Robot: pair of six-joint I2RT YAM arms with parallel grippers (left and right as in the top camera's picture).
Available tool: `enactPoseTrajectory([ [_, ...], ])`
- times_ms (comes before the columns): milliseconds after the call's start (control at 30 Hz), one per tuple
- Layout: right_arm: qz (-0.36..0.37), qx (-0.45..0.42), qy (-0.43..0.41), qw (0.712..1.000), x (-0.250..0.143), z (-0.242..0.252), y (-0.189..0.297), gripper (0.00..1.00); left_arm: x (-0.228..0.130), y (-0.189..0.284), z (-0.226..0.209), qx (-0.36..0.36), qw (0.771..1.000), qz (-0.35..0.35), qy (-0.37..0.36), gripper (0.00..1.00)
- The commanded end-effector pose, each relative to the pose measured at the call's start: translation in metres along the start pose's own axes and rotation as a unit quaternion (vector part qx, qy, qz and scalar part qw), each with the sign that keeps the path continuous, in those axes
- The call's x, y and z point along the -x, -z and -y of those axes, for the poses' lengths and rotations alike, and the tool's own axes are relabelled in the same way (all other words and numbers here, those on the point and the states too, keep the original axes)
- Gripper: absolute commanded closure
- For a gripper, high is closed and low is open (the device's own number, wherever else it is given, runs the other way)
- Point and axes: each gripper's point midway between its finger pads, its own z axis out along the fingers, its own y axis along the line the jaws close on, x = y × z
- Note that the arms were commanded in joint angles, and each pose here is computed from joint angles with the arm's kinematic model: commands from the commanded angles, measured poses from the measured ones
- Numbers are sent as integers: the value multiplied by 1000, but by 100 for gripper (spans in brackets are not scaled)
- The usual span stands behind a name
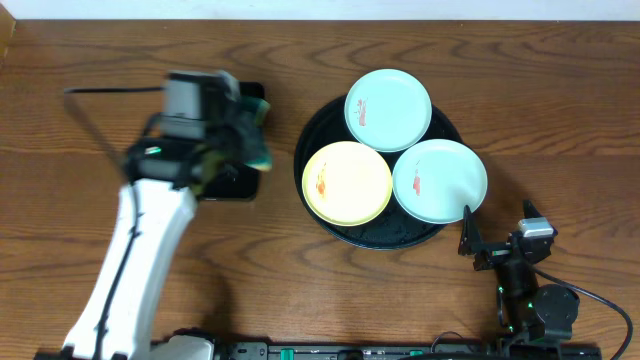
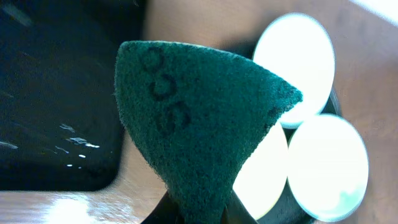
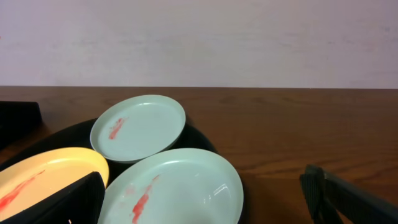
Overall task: Clean dirty plates on tray and stack at the side
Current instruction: 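Carry the sponge with the left gripper onto the yellow plate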
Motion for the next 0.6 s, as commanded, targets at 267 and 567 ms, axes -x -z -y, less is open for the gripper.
enactPoseTrajectory([
  [267,22,-15,10,1000,11,5,1,1,-64,-101,69,-41,993,-89,-73,93],
  [567,173,53,44,982,84,-22,17,1,-82,-150,53,-7,990,-117,-73,93],
])
